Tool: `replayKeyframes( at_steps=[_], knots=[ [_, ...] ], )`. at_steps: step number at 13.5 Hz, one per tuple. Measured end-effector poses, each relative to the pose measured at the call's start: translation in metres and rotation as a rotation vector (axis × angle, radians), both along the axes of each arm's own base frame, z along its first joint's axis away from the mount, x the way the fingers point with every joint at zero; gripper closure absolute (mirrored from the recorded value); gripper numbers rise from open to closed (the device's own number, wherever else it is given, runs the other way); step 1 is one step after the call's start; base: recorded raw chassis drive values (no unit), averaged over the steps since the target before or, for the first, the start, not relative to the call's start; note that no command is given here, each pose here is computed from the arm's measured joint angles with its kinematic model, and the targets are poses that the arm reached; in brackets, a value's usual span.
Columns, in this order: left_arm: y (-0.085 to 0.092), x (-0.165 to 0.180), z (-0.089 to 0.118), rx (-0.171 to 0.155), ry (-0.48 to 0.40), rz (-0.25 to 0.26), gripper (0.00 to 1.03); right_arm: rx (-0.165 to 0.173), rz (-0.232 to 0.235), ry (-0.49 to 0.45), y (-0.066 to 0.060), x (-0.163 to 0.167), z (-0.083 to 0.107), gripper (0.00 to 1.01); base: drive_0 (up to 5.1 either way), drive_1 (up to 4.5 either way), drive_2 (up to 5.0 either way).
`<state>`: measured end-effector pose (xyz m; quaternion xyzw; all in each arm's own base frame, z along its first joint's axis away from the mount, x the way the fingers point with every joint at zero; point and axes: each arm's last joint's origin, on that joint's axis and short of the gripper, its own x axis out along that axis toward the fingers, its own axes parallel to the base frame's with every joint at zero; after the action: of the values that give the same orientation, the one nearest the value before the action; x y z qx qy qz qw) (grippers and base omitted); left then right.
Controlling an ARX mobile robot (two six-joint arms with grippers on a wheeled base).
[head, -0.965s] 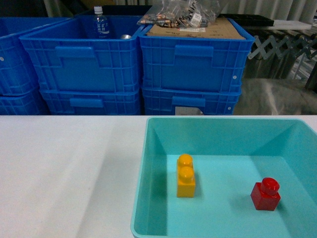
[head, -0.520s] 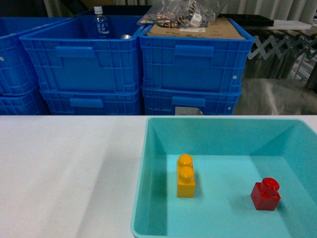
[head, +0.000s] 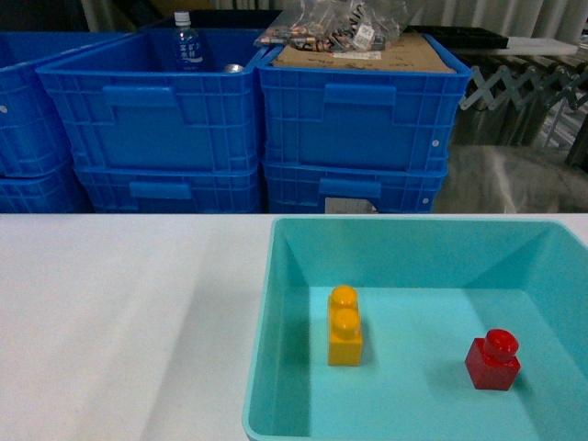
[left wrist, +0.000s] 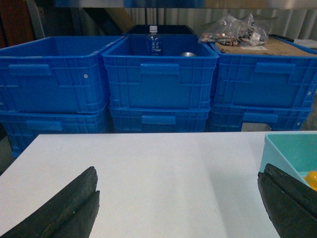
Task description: Pick red block from blue box to shelf
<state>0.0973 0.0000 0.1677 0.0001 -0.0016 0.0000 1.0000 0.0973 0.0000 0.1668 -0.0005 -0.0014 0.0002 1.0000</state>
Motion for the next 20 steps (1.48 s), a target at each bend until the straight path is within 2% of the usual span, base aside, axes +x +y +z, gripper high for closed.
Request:
replayKeyframes(
  at_steps=[11,12,13,14,16,17,18,19,20],
  knots=[
    [0.000,0.000,0.000,0.000,0.000,0.000,0.05,-0.001,0.005,0.014,0.000,0.000,-0.001,0.03,0.0,0.00,0.0],
    [0.000,0.000,0.000,0.000,0.000,0.000,0.05,-0.016,0.053,0.127,-0.001,0.003,-0.002,0.03,0.0,0.00,0.0],
    [0.000,0.000,0.000,0.000,0.000,0.000,0.05,-0.027,0.076,0.184,-0.001,0.014,0.003,0.03,0.0,0.00,0.0],
    [0.000,0.000,0.000,0.000,0.000,0.000,0.05,-0.031,0.100,0.196,-0.002,0.027,0.011,0.03,0.0,0.00,0.0],
    [0.000,0.000,0.000,0.000,0.000,0.000,0.05,-0.025,0.082,0.266,-0.005,0.058,0.021,0.03,0.0,0.00,0.0],
    [0.000,0.000,0.000,0.000,0.000,0.000,0.05,-0.006,0.086,0.340,-0.006,0.075,0.019,0.03,0.0,0.00,0.0],
    [0.000,0.000,0.000,0.000,0.000,0.001,0.05,0.005,0.111,0.393,-0.002,0.089,0.015,0.03,0.0,0.00,0.0],
    [0.000,0.000,0.000,0.000,0.000,0.000,0.05,0.011,0.172,0.484,0.012,0.117,0.010,0.03,0.0,0.00,0.0],
    [0.000,0.000,0.000,0.000,0.000,0.000,0.05,-0.013,0.212,0.556,0.030,0.146,0.002,0.03,0.0,0.00,0.0]
  ],
)
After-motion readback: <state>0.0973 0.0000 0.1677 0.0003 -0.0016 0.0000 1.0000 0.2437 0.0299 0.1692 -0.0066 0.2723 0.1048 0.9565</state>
